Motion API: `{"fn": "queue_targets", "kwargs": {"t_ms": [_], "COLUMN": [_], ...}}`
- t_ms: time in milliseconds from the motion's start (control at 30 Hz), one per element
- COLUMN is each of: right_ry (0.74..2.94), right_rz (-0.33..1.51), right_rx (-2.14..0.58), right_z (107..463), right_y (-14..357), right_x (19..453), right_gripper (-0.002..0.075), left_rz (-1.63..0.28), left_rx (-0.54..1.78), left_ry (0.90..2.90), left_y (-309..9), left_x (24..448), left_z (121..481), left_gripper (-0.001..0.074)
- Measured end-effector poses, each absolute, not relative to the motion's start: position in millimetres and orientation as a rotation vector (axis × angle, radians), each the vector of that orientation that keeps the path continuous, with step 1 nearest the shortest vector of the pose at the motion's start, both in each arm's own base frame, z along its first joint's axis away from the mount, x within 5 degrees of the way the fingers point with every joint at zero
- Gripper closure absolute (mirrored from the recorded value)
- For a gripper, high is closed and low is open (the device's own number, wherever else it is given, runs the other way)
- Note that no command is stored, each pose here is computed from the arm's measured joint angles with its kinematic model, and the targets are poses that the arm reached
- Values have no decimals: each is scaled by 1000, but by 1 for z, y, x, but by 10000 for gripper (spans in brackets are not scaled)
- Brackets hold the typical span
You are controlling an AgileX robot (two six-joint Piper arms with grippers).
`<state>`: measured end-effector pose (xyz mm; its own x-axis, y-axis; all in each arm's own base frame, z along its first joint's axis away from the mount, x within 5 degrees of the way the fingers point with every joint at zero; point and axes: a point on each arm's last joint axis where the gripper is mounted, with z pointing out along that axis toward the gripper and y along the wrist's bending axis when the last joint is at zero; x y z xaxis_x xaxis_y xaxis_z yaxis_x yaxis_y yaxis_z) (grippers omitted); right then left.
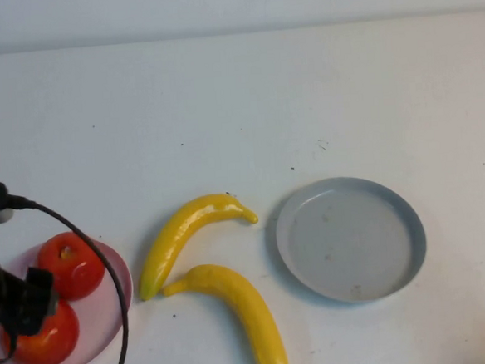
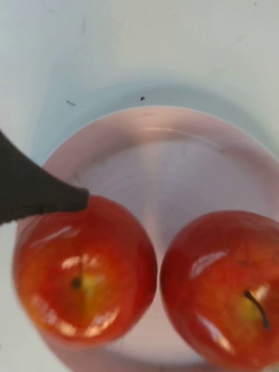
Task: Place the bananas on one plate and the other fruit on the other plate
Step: Put one type of fruit in the left plate, then put another type of fruit in the right plate
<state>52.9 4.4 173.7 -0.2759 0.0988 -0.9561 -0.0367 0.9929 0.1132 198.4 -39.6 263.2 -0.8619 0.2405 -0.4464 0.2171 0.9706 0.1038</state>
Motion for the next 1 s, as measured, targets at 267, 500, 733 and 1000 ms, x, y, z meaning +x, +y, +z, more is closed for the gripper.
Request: {"fn": "queue_targets", "kwargs": {"t_ms": [267,500,733,1000], "right_ry": [1846,1846,1846,1846], "right_rz": [131,131,131,131], "right_rx": [45,45,45,45], "right_z": [174,174,174,174], "right_y": [4,4,4,4], "right_x": [53,53,53,53], "right_gripper": [743,743,743,743], "left_rz": [-38,-99,-58,-54], "left_rx": [230,199,206,207], "left_ry": [2406,2244,2204,2072], "left_y": [-26,-18,-12,-13], "left_x": [131,91,76,84], "left_z": [304,306,301,297], "left_gripper": [591,723,731,732]}}
